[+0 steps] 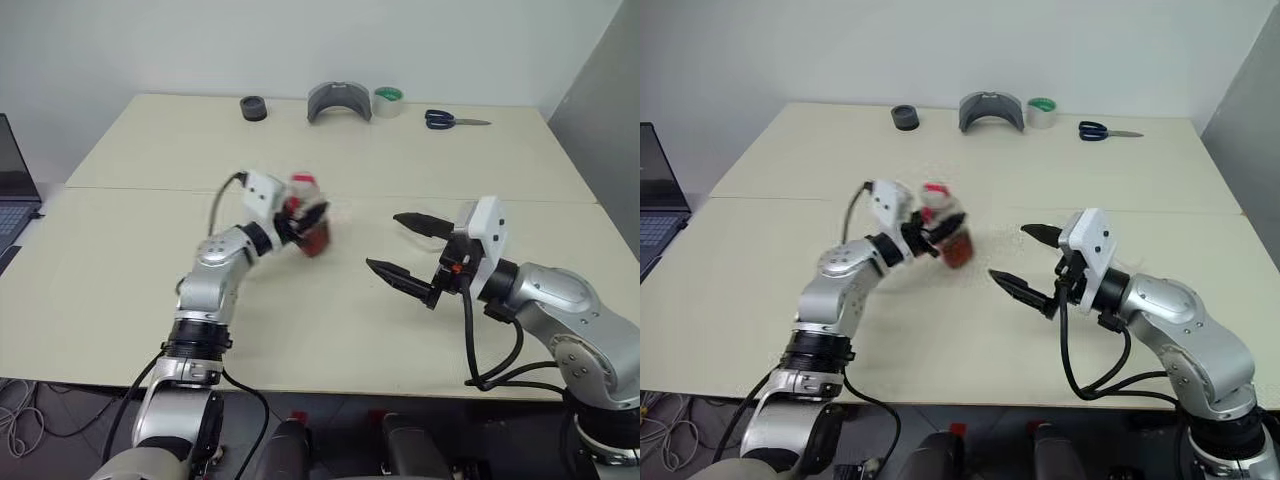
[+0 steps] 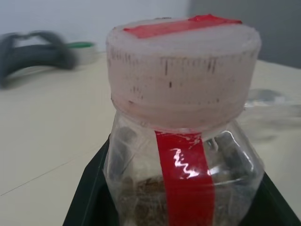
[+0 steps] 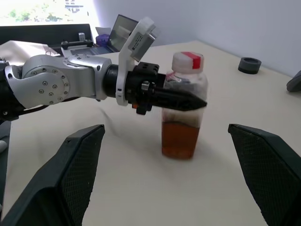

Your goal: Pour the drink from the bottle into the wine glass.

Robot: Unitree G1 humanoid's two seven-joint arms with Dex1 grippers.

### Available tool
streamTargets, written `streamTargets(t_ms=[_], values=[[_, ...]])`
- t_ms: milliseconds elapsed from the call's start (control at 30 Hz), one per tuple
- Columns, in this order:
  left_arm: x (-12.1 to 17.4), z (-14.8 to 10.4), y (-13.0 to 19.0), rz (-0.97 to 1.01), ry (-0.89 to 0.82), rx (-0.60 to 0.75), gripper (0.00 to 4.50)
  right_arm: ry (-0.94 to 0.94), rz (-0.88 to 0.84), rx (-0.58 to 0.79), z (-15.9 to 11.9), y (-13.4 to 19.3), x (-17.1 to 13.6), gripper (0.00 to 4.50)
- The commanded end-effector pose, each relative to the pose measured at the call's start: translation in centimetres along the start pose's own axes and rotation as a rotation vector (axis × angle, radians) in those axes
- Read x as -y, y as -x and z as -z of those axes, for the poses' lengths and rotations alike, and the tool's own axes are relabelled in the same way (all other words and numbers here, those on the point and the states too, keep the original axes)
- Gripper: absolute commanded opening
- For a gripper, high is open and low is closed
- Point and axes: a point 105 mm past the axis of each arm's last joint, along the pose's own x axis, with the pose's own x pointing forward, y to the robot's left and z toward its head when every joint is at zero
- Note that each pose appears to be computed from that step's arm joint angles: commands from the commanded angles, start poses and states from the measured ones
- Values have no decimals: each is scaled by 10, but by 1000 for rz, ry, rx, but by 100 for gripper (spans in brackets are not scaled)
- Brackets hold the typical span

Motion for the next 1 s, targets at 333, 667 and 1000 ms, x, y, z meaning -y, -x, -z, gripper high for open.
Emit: streamTargets(t_ms=[333, 667, 1000], values=[[69, -17, -16, 549, -138, -18, 180, 17, 167, 49, -33, -23, 9, 450], [66, -21, -21, 576, -141, -11, 180, -11, 159, 16, -21, -35, 1, 450], [65, -21, -21, 565, -143, -13, 180, -20, 186, 9, -19, -41, 8, 432]])
